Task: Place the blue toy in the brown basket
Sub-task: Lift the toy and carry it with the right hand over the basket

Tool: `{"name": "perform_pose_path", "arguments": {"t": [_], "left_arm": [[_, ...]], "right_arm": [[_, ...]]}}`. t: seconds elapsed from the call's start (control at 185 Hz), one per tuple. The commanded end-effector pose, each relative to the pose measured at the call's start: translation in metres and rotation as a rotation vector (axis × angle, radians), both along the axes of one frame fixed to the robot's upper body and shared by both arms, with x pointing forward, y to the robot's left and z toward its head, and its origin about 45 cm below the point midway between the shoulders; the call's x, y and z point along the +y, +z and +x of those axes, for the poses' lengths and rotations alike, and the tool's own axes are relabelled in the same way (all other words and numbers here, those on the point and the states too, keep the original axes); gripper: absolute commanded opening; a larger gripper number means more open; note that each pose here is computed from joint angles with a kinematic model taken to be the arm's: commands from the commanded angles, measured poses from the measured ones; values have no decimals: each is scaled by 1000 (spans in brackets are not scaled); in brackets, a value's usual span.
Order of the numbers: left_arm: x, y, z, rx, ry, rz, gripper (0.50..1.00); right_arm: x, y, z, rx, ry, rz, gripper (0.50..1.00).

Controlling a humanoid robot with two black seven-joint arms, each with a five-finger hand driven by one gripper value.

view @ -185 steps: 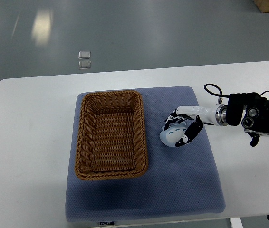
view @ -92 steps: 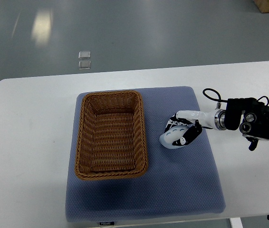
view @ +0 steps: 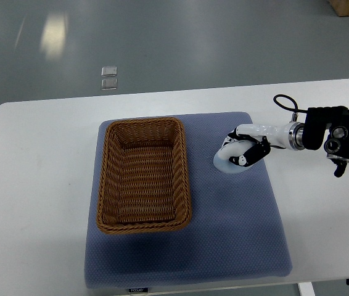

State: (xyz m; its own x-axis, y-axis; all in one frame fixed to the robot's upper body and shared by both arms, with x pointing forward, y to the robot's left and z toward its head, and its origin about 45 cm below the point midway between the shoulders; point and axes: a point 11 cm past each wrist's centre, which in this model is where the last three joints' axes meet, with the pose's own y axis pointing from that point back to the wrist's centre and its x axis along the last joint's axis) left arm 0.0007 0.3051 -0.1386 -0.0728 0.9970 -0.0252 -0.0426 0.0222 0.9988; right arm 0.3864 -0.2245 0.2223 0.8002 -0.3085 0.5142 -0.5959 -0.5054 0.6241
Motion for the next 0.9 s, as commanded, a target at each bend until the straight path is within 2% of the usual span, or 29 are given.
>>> {"name": "perform_pose_path", "arguments": {"t": [0.0, 0.141, 0.325, 0.433, 0.698, 0.893], "left_arm": [[0, 0, 0, 0, 0, -1, 1000], [-1, 0, 0, -1, 0, -3, 1000], [-1, 0, 0, -1, 0, -3, 1000], [-1, 0, 0, -1, 0, -3, 1000], [-2, 0, 1, -2, -4, -7, 1000], [-3, 0, 1, -2, -4, -9, 1000]], "right_arm": [[4, 30, 11, -35, 13, 19, 500], [19, 61, 21, -76, 47, 39, 500], [52, 75, 26, -98, 103, 62, 500], [77, 72, 28, -104, 153, 48, 500], [161, 40, 17, -74, 295, 42, 500], [201, 23, 13, -79, 325, 43, 500]]}}
